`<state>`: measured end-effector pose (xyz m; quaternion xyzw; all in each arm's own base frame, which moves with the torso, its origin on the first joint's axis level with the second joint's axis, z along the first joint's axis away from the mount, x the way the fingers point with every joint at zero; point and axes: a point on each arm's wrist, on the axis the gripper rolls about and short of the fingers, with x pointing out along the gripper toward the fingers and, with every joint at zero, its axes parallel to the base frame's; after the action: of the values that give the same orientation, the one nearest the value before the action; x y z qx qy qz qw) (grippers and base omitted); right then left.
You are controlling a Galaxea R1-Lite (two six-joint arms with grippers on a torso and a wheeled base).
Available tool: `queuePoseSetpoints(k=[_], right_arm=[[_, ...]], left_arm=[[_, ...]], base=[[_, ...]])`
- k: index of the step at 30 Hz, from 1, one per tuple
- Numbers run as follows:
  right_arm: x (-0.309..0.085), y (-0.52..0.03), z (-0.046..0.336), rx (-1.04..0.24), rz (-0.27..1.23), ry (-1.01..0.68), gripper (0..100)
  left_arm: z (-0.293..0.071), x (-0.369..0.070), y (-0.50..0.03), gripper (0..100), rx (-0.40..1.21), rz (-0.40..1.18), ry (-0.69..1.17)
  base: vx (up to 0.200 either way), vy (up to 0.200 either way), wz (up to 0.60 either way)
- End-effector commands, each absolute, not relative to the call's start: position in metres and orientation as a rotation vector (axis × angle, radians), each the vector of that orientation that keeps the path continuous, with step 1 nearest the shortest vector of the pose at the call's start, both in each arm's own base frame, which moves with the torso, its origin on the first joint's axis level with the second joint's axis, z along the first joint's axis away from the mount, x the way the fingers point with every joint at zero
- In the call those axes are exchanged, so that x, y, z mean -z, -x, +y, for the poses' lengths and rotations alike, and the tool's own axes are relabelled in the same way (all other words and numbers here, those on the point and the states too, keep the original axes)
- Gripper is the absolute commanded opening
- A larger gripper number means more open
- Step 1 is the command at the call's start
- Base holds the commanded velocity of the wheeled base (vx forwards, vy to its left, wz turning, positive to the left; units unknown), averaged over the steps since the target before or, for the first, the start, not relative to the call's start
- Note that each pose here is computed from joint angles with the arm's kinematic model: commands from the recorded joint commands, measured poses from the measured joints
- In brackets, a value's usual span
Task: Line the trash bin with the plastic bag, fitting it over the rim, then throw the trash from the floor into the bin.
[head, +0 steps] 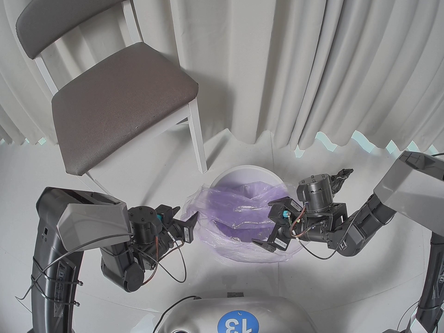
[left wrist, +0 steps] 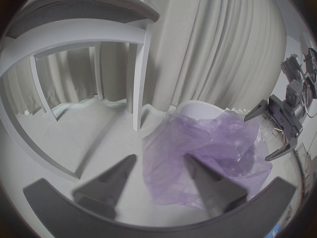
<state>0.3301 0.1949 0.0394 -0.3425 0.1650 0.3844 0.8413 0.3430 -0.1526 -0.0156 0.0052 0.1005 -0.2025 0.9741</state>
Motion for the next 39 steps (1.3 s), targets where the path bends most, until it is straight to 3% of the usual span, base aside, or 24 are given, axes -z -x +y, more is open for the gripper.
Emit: queuePoseSetpoints(k=[1,16,17,33,39], right_arm=[[-0.032,-0.331,0.196,-0.818,0.365,0.728,100],[-0.019,-0.343,0.198,-0.822,0.361,0.767,100],[-0.018,-0.343,0.199,-0.823,0.362,0.767,0],[-0.050,-0.361,0.189,-0.749,0.281,0.735,0],[-0.073,-0.378,0.188,-0.689,0.240,0.628,0]], left_arm=[[-0.149,0.015,-0.345,100,0.399,0.187,-0.004],[-0.144,0.015,-0.344,100,0.395,0.197,-0.008],[-0.144,0.015,-0.344,100,0.394,0.197,-0.007],[-0.144,0.011,-0.344,100,0.393,0.186,-0.006],[-0.141,0.003,-0.345,100,0.386,0.165,-0.001]], base=[[0.000,0.000,0.00],[0.000,0.000,0.00],[0.000,0.000,0.00],[0.000,0.000,0.00],[0.000,0.000,0.00]])
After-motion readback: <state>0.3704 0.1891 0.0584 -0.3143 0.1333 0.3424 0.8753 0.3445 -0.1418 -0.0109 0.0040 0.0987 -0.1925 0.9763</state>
